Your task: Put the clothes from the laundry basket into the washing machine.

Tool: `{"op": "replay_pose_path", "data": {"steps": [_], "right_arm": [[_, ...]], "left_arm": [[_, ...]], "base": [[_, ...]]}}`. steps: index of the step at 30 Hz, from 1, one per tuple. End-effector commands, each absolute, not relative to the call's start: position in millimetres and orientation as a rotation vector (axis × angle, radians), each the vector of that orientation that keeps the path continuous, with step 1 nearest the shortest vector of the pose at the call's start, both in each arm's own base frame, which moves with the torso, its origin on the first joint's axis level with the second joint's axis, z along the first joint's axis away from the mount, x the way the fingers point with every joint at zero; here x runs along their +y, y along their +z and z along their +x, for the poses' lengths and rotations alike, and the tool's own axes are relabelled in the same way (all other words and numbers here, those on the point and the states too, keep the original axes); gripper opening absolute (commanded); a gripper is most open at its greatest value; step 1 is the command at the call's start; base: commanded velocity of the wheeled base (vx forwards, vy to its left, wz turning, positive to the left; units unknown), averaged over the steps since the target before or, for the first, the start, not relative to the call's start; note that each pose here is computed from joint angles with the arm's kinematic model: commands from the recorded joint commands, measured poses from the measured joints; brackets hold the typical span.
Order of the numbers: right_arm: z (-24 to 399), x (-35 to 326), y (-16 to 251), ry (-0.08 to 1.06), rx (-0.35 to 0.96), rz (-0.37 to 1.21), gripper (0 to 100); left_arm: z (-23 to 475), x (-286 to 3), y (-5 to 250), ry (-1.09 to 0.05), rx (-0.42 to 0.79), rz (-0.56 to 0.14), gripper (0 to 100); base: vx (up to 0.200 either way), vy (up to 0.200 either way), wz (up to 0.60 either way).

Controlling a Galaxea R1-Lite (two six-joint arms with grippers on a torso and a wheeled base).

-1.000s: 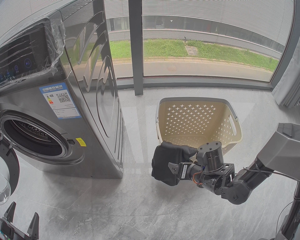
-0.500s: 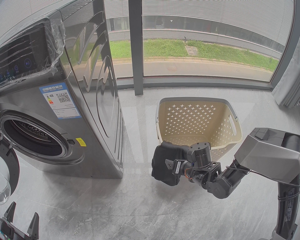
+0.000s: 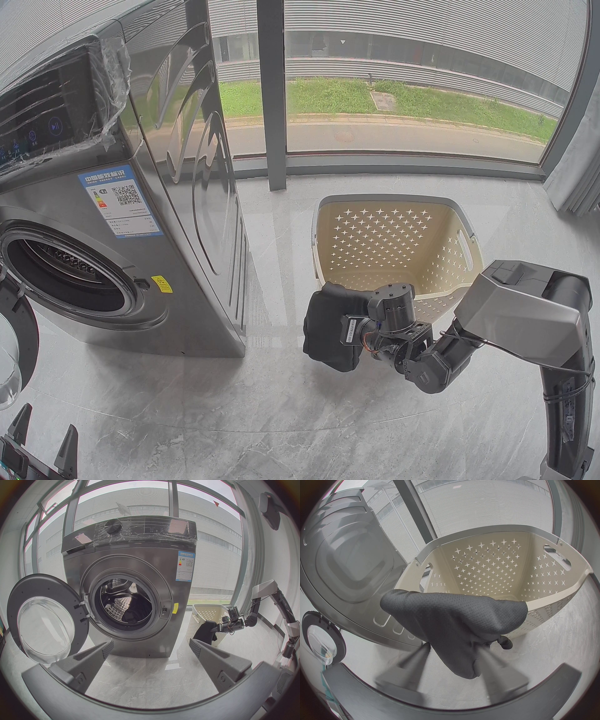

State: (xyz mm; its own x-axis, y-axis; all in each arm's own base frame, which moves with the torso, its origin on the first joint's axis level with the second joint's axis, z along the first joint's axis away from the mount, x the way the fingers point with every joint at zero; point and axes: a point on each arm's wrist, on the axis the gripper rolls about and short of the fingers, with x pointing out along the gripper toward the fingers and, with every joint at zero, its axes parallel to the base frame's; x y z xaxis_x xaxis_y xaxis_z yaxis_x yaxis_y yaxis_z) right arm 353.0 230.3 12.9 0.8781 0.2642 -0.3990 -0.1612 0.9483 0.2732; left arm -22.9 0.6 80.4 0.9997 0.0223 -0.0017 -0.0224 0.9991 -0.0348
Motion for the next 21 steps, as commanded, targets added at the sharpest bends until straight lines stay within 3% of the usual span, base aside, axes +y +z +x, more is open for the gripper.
{"op": "replay_pose_path", "data": {"steps": [1,6,16,21], "right_arm": [[352.5,230.5,13.2,0.225,0.447,0.237,0],[347.5,231.1,20.2,0.242,0.423,0.249,0],[297.2,215.1,93.6,0.31,0.333,0.287,0],[284.8,209.9,96.2,0.319,0.339,0.261,0]], "left_arm": [[-22.8,0.6,75.6,0.022,0.003,-0.037,100],[-22.8,0.7,75.6,0.023,0.003,-0.037,100],[-22.8,0.7,75.6,0.023,0.003,-0.037,100],[-22.8,0.7,75.6,0.023,0.003,-0.037,100]], "base": [[0.0,0.0,0.0],[0.0,0.0,0.0],[0.0,0.0,0.0],[0.0,0.0,0.0]]}}
